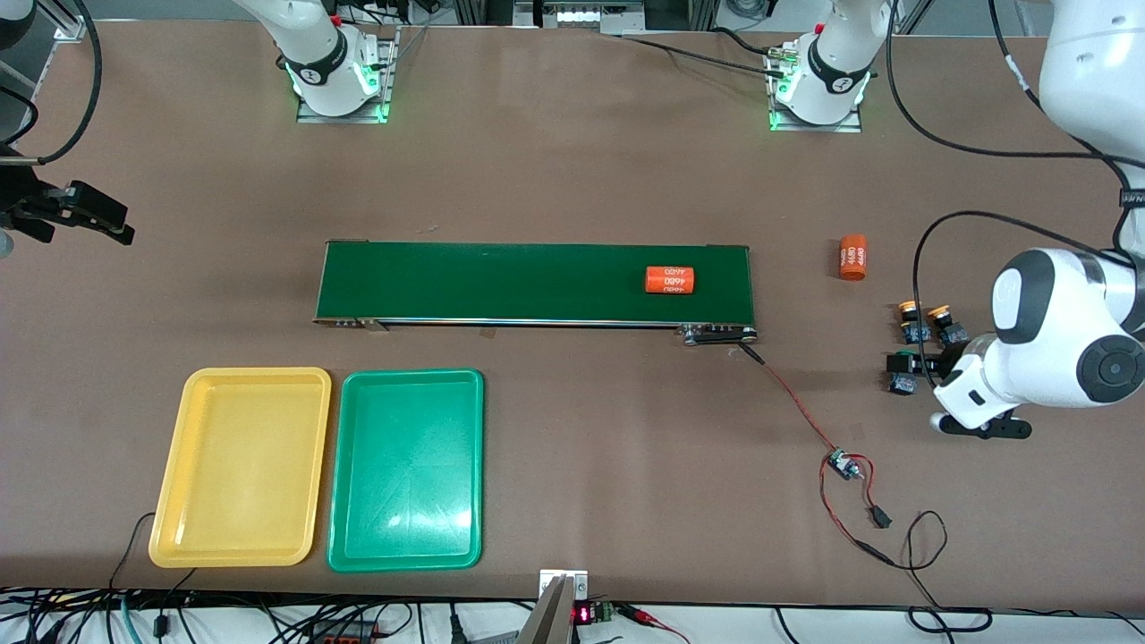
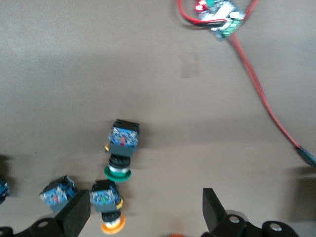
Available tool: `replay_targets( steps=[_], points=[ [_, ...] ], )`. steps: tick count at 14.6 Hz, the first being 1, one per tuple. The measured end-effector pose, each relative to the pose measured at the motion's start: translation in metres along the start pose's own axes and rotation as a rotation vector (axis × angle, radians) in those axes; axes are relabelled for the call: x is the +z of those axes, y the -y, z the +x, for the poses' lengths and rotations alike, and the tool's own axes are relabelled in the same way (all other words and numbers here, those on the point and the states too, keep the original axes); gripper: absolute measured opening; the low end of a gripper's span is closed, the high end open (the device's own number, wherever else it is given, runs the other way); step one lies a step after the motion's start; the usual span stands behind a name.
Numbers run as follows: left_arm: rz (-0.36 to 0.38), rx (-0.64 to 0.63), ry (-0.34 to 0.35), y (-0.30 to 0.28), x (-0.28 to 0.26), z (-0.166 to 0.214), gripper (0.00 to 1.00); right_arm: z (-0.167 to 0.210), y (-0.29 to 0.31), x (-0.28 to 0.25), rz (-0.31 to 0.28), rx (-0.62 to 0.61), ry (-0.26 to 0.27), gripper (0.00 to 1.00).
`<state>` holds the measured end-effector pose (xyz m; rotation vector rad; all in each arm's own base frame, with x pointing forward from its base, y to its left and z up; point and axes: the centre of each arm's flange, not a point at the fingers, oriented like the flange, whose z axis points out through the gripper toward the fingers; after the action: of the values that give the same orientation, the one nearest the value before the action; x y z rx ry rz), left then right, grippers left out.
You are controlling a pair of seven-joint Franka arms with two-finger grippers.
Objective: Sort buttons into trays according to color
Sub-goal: 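Move the left gripper to the buttons and grasp a black button, then place the black button on the belt with the left gripper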
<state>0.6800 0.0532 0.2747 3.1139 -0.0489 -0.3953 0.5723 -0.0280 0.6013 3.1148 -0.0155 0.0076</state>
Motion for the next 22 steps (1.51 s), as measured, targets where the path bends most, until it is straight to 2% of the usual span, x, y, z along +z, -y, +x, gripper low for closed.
replay_targets(
  steps=[4, 8, 10, 11, 16, 17, 19, 22],
  points=[
    [0.057, 0.034, -0.021, 0.004, 0.038, 0.009, 1.00, 0.001, 0.000, 0.001, 0.000, 0.000, -0.005, 1.00],
    [0.034, 0.038, -0.077, 0.011, 0.086, 0.004, 1.00, 0.003, -0.002, 0.006, -0.001, 0.003, -0.007, 1.00],
    [0.023, 0.035, -0.074, 0.015, 0.103, 0.000, 1.00, 0.004, -0.001, 0.008, -0.002, 0.002, -0.008, 1.00],
    [0.021, 0.035, -0.070, 0.016, 0.107, -0.001, 0.95, 0.004, -0.001, 0.008, -0.002, 0.002, -0.008, 1.00],
    [0.021, 0.040, -0.061, 0.013, 0.105, -0.002, 0.46, 0.004, -0.014, 0.008, -0.002, 0.026, -0.007, 1.00],
    [0.020, 0.043, -0.052, 0.011, 0.102, -0.002, 0.43, 0.004, -0.015, 0.008, -0.002, 0.028, -0.008, 1.00],
    [0.020, 0.059, -0.029, 0.000, 0.084, -0.003, 0.43, 0.004, -0.014, 0.008, -0.002, 0.027, -0.008, 1.00],
    [0.011, 0.145, 0.068, -0.059, 0.030, -0.016, 0.43, 0.004, -0.015, 0.008, -0.003, 0.028, -0.008, 1.00]
  ],
)
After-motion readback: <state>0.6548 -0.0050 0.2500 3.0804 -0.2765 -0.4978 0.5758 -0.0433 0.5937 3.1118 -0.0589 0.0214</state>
